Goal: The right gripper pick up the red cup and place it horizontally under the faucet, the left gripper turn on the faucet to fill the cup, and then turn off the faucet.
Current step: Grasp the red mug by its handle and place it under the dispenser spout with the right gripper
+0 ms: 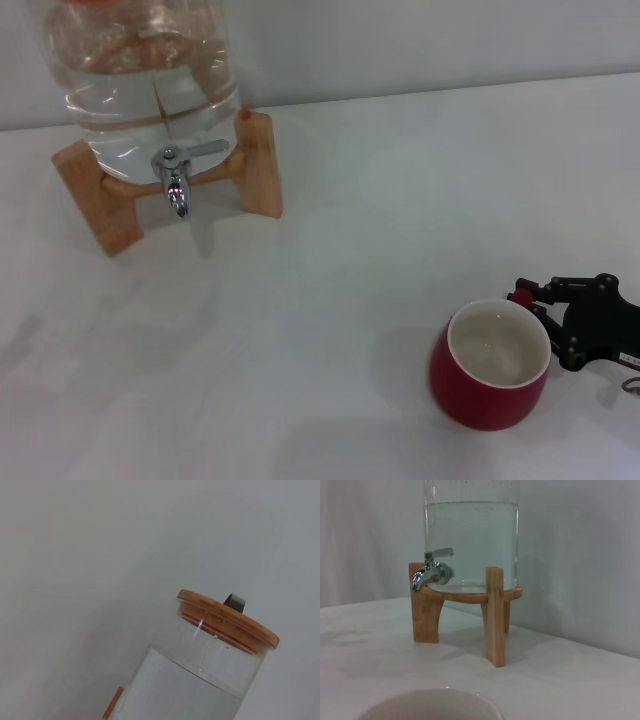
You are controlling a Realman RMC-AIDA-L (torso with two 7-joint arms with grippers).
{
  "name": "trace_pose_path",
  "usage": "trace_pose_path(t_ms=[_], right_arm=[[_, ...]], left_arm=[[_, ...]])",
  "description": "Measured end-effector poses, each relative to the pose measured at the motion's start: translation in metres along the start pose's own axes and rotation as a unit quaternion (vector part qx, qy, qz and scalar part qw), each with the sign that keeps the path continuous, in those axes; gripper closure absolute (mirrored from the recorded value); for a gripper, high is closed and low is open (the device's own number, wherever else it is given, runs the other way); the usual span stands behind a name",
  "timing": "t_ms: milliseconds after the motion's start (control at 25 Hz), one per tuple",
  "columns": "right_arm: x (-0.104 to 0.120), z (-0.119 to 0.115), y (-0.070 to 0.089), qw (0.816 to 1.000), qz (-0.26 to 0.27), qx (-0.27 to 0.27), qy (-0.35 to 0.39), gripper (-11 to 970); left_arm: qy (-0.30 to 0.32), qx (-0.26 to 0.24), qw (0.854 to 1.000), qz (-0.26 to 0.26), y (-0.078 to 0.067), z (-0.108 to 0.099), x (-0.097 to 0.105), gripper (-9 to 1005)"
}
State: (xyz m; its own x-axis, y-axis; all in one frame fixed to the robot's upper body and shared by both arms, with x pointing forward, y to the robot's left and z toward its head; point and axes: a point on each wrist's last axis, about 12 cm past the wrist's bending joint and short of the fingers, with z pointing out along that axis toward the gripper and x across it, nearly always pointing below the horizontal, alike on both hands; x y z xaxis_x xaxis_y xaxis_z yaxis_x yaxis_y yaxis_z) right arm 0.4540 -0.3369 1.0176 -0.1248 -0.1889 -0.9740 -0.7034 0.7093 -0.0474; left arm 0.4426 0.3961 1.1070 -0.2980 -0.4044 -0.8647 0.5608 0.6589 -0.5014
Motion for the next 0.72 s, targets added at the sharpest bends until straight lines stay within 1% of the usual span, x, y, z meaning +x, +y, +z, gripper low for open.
trace_pose_path(t_ms=[160,400,720], right_arm=[[0.0002,0.0004,0.0008,1.0,-0.001,-0.003,0.001,813],[-0.0013,0.0004,0.0008,1.0,0.003,-0.003,-0.006,827],[-0.0039,0.0032,0.0001,1.0,0.021,0.001,-0.018,826]], left_arm=[[0.0,-0.001,1.0,-0.001,0.0,-0.0005,0.0002,104],[0.0,0.0,1.0,-0.001,0.0,0.0002,-0.0002,104],[0.0,0.002,1.0,-0.002,-0.0004,0.0005,-0.0003,104]])
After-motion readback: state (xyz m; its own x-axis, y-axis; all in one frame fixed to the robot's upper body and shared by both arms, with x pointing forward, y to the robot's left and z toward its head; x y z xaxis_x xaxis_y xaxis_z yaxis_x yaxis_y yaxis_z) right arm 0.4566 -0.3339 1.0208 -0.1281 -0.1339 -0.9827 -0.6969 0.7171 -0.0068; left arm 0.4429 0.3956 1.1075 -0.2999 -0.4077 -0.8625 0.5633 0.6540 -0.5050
